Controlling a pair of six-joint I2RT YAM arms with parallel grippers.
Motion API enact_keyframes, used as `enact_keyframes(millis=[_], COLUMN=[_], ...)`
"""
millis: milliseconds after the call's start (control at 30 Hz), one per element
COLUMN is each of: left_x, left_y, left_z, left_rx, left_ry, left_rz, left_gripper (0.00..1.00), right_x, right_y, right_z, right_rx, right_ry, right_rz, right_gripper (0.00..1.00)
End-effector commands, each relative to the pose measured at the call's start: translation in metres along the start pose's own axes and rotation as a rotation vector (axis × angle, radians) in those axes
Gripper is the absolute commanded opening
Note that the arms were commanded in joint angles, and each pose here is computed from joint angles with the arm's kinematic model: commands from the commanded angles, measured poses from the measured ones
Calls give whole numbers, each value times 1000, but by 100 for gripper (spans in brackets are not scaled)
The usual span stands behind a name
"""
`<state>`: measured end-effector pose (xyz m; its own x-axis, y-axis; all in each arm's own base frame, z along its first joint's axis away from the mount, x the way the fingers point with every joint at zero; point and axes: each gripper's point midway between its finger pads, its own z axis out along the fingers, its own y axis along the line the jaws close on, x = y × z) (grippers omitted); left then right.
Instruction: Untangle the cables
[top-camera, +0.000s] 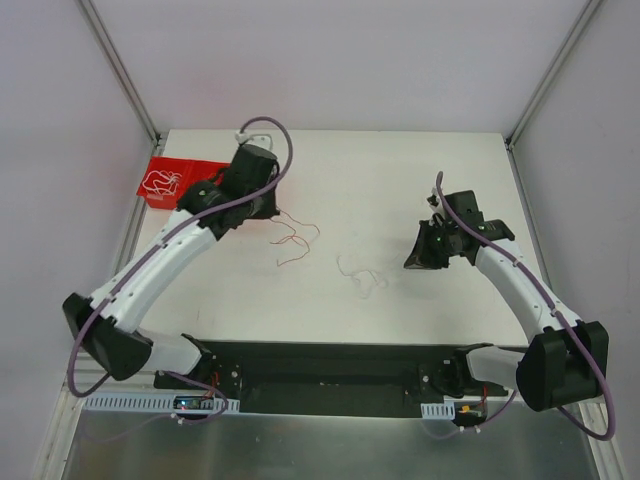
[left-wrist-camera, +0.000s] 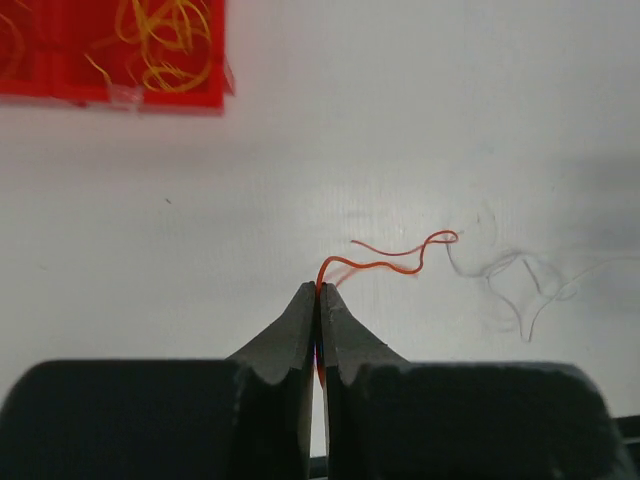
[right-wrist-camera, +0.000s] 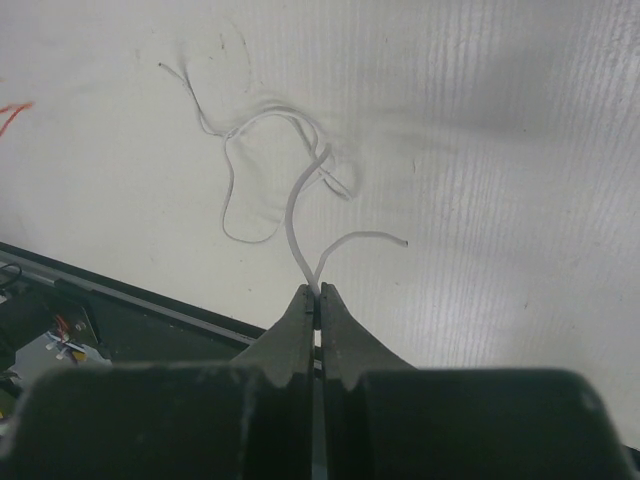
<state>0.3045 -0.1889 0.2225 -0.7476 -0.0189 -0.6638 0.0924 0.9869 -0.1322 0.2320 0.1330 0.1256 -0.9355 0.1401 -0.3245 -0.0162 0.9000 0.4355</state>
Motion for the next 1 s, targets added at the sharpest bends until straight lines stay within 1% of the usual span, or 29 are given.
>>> enact_keyframes(millis=[0, 67, 233, 500, 667, 767, 967], left_x=[-53, -74, -117, -172, -196, -203, -194], left_y=[56, 71, 105, 141, 165, 175, 201], left_z=[-50, -68, -96, -104, -86, -72, -24], left_rx=[-180, -197, -235, -319, -360, -373, -416], left_ry=[-213, -275, -374, -450, -447, -432, -340], left_rz=[-4, -44, -130, -171, -211, -237, -295], left_gripper=[0, 0, 0, 0, 0, 0, 0], right_x=[-6, -5, -3, -3, -4, -5, -9], right_y=[0, 2, 1, 0, -1, -4, -6], right_z=[-4, -3, -1, 1, 1, 1, 0], right_rx=[-9, -15, -19, -22, -20, -10, 1], right_ry=[-24, -18, -4, 9, 17, 19, 26], right_rz=[0, 1, 6, 6, 12, 17, 24], right_gripper=[1, 0, 0, 0, 0, 0, 0])
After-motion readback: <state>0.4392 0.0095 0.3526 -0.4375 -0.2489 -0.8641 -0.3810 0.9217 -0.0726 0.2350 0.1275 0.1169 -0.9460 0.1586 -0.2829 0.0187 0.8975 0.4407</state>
